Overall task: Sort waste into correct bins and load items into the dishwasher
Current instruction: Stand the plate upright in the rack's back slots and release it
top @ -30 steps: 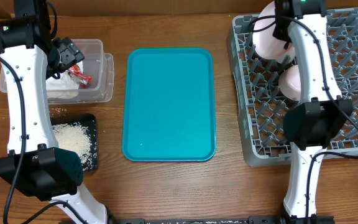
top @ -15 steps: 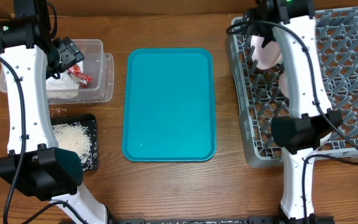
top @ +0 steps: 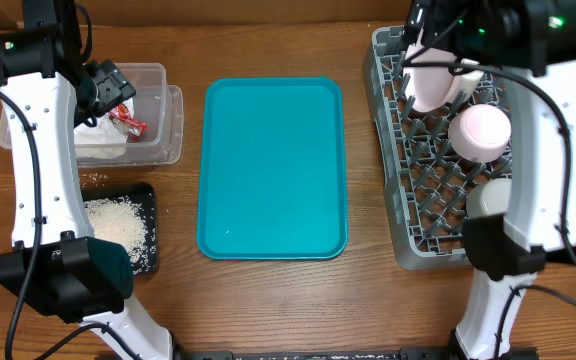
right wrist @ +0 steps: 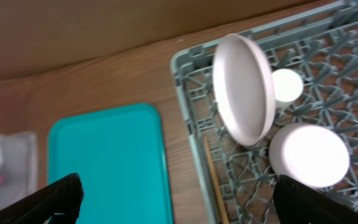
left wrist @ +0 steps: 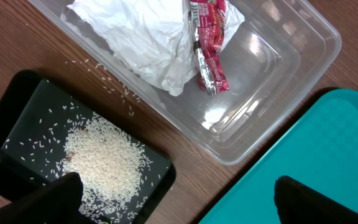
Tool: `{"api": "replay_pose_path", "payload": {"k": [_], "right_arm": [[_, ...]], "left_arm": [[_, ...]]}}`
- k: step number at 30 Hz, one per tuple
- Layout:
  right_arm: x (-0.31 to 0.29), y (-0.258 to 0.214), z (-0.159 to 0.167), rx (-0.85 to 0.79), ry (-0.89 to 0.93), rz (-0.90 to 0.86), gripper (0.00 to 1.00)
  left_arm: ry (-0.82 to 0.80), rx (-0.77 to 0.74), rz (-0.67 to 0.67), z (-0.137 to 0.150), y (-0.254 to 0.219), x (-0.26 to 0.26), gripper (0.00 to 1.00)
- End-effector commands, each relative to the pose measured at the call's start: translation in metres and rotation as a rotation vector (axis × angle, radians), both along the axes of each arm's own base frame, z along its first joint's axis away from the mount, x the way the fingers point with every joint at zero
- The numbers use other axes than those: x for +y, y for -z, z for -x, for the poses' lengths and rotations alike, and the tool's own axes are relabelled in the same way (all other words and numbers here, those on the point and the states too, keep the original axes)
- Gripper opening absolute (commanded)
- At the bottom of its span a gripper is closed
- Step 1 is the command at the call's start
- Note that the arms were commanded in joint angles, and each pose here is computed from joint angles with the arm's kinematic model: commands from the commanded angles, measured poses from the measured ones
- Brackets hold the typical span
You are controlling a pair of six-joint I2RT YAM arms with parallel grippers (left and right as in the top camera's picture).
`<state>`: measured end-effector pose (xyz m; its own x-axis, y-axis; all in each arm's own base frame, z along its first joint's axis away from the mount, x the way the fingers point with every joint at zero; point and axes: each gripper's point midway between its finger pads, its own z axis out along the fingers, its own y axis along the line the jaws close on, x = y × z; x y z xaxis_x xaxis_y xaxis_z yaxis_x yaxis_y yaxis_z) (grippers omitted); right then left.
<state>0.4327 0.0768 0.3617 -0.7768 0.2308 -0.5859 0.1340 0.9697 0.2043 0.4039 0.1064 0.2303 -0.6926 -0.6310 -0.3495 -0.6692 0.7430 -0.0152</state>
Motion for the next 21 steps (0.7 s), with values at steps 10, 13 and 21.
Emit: {"api": "replay_pose_path", "payload": {"k": [10, 13, 21], "right_arm": [[-0.032, 0.003, 0.115, 0.104, -0.036, 0.126, 1.0], [-0.041, 0.018, 0.139, 0.152, -0.027, 0.151, 1.0], [-0.041, 0.028, 0.151, 0.184, -0.031, 0.142, 1.0]], "left_arm": [[-0.001, -0.019, -0.026, -0.002, -0.008, 0.005, 1.0], [-0.001, -0.019, -0.026, -0.002, -0.008, 0.005, 1.0], [-0.001, -0.019, -0.026, -0.002, -0.008, 0.005, 1.0]]}}
